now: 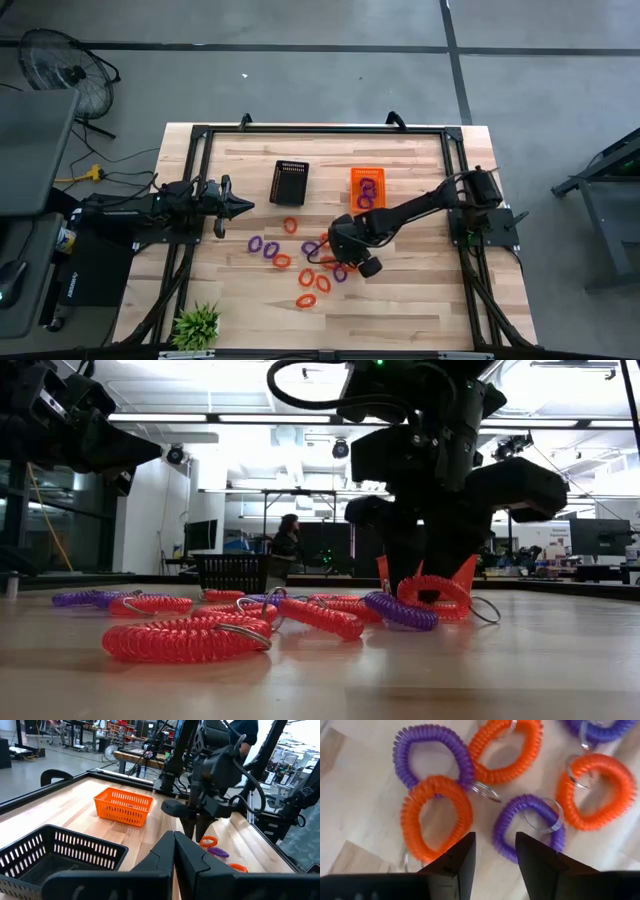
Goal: Sort spring keychains into baskets
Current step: Put the violet spring keychain into the orange basket
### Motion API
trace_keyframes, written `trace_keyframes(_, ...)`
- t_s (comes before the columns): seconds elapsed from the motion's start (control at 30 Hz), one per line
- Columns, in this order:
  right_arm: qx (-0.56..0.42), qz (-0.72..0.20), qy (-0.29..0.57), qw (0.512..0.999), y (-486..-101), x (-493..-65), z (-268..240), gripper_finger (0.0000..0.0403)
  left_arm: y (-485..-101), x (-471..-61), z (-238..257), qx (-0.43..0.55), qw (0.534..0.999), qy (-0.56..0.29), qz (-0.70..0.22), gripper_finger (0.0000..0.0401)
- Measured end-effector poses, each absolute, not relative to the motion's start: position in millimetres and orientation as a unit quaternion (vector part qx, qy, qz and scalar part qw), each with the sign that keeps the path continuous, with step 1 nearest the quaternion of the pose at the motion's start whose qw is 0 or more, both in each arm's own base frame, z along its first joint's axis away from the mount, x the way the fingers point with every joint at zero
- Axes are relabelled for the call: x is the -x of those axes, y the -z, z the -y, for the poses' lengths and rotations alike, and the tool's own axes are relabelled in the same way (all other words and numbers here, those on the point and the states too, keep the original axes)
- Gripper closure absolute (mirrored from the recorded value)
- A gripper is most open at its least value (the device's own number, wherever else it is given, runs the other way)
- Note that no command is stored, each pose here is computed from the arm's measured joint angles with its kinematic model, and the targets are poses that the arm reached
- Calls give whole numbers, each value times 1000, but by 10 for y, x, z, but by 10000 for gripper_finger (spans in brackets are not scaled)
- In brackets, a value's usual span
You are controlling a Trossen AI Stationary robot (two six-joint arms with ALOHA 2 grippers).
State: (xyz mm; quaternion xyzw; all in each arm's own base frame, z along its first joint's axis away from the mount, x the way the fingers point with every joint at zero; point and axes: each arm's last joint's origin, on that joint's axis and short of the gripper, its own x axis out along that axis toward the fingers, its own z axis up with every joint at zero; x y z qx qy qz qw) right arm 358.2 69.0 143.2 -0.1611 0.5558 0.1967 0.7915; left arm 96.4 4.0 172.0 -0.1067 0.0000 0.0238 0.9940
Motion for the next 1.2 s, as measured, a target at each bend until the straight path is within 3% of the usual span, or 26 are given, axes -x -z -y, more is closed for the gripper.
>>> trace_keyframes(0.6, 136, -577, -182, 784, -1249, -3623, -699, 274, -1721, -964, -40, 107, 994, -24, 0, 400)
trace_keyframes(1.2, 85, -598, -136, 786, -1242, -3596, -687, 378, -1721, -964, -40, 107, 994, -24, 0, 400)
